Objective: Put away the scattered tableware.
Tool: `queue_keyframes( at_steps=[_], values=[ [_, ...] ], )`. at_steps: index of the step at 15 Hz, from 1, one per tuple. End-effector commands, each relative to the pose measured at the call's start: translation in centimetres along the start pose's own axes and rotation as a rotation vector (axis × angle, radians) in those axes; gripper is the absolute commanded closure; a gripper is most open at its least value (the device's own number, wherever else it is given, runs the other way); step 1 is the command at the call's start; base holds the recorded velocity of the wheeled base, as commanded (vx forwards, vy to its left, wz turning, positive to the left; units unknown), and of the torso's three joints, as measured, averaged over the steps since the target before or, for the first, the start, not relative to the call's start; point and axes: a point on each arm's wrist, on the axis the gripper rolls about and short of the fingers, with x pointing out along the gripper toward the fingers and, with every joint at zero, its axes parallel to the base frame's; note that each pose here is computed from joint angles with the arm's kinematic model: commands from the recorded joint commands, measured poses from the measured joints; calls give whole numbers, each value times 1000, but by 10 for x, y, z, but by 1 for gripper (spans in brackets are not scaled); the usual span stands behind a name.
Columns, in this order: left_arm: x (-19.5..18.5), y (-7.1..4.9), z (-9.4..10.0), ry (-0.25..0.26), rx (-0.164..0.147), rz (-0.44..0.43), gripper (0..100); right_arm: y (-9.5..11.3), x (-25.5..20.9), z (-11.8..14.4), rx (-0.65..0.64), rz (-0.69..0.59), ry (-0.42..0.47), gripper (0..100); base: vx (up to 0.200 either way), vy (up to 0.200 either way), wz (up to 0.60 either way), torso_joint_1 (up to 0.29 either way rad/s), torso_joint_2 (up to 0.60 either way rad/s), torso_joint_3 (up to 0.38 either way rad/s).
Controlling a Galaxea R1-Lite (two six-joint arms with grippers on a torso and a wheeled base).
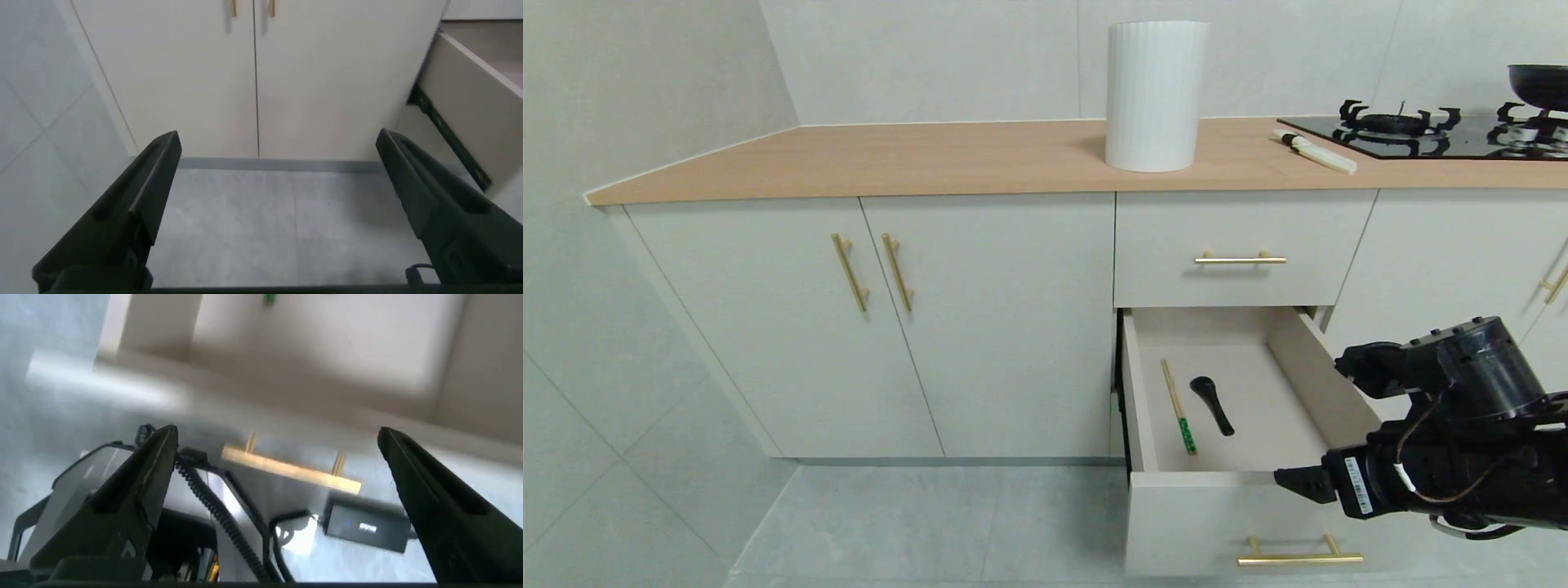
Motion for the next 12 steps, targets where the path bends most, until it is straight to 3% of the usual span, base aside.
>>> queue_keyframes(
  at_steps=[1, 7, 12],
  values=[
    [0, 0, 0, 0, 0, 0, 0, 1, 1, -2, -7, 1, 17, 0, 0, 0, 0, 0, 0, 0],
    [0, 0, 0, 0, 0, 0, 0, 12, 7, -19, -91, 12, 172, 0, 0, 0, 0, 0, 0, 0],
    [0, 0, 0, 0, 0, 0, 0, 10, 45, -22, -73, -32, 274, 0, 0, 0, 0, 0, 0, 0]
  ],
)
